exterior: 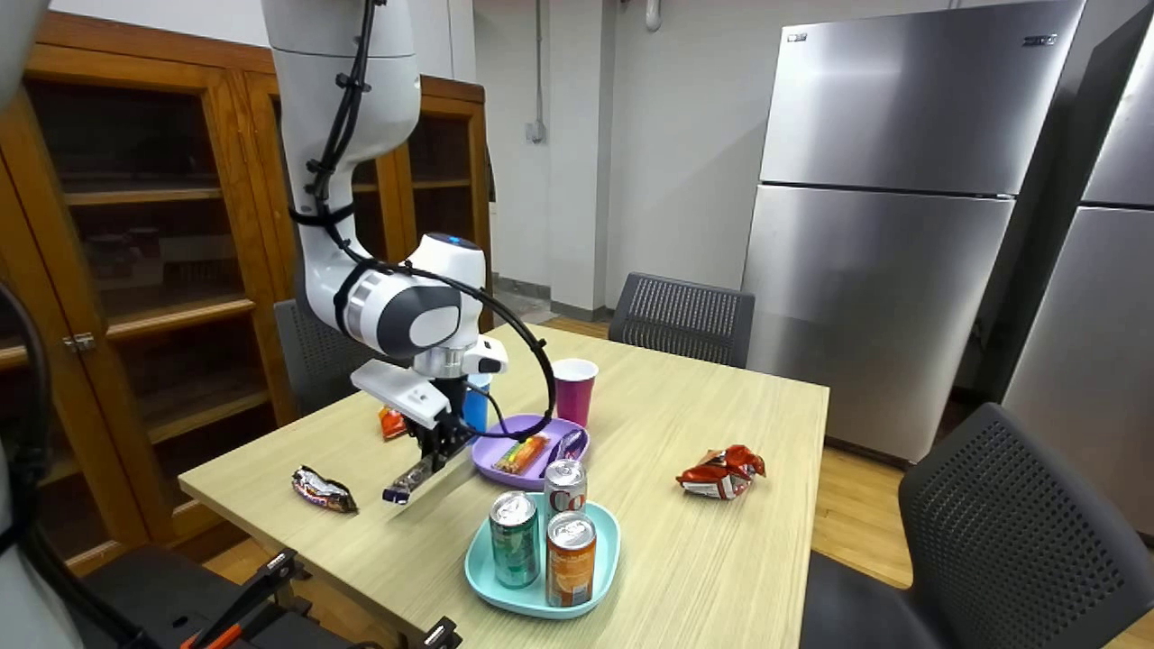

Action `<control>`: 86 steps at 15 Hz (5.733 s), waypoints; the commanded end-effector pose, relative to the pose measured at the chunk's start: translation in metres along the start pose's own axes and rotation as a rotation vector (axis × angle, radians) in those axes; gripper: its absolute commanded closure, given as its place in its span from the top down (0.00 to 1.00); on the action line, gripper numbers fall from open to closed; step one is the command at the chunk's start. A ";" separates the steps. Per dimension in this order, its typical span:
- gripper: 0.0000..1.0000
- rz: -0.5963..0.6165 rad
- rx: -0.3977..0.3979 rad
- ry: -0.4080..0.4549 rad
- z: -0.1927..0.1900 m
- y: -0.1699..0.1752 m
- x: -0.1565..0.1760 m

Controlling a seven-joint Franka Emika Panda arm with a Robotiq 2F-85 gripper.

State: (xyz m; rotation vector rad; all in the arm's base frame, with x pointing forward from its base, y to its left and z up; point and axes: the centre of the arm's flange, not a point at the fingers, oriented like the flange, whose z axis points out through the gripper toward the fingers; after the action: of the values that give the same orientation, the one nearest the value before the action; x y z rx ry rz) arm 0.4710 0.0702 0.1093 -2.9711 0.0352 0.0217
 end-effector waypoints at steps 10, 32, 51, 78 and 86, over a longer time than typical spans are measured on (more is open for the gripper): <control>0.05 -0.081 0.035 0.073 -0.049 0.022 0.045; 0.05 -0.092 0.104 -0.026 -0.010 0.064 0.142; 1.00 -0.147 0.139 0.046 -0.073 0.084 0.086; 1.00 -0.505 -0.012 0.021 -0.064 -0.003 -0.050; 1.00 -0.865 -0.085 -0.046 -0.050 -0.034 -0.057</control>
State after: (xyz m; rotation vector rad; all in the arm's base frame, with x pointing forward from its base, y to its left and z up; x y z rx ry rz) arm 0.4219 0.0897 0.1623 -2.8366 -1.0636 -0.0224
